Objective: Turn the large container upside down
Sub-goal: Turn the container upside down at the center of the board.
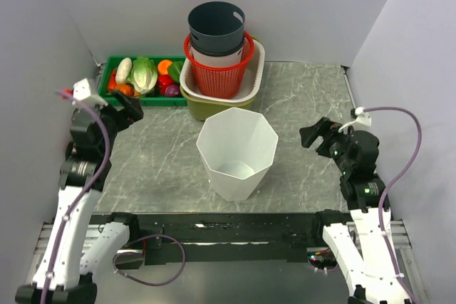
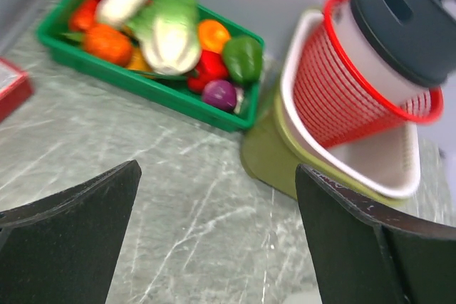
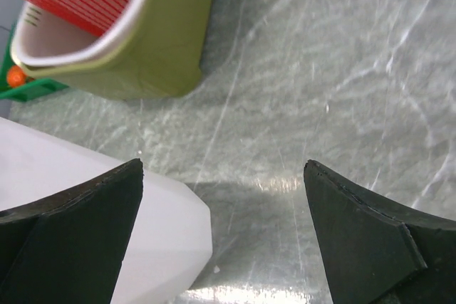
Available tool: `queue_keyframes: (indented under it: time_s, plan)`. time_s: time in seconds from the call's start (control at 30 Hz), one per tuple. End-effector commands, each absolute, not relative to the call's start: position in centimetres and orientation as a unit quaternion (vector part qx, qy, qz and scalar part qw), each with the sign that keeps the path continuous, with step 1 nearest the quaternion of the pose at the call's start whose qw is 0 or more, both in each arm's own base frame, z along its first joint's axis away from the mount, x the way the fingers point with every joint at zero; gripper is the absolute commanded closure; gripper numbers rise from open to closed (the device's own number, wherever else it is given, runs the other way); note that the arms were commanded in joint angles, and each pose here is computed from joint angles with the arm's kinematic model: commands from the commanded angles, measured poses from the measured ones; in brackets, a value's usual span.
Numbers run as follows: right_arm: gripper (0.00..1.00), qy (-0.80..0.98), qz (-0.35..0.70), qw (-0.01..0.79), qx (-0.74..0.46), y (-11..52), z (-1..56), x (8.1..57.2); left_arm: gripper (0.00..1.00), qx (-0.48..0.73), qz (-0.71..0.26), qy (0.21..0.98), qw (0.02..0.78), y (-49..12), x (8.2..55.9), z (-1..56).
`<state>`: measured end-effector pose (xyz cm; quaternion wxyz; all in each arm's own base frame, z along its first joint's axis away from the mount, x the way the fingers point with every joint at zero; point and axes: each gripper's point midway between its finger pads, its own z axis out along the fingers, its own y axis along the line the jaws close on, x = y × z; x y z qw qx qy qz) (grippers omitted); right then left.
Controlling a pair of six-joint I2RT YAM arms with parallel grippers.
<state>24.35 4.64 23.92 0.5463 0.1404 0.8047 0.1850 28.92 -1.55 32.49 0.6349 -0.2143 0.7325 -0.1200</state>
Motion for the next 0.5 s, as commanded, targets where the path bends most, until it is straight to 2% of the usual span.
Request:
queue_keyframes:
  time_s: [0.0,0.17,0.27,0.4,0.47]
  plan:
    - [0.00,0.805,0.161,0.556,0.127,4.0,26.9,24.8,0.04,-0.136,-0.168,0.739,0.638,-4.6,30.7,34.9]
    - [0.00,0.828,0.173,0.513,0.149,4.4,27.5,24.0,0.04,-0.143,-0.171,0.760,0.611,-5.0,32.4,33.5]
    - [0.00,0.856,0.178,0.460,0.155,5.0,27.5,23.0,0.04,-0.169,-0.171,0.773,0.587,-5.0,33.1,31.8]
    - [0.00,0.873,0.192,0.419,0.160,5.7,26.9,22.2,0.04,-0.180,-0.159,0.774,0.586,-4.4,33.2,31.4]
    - [0.00,0.872,0.196,0.423,0.152,5.8,26.8,22.2,0.04,-0.183,-0.126,0.769,0.599,-3.2,33.2,31.3]
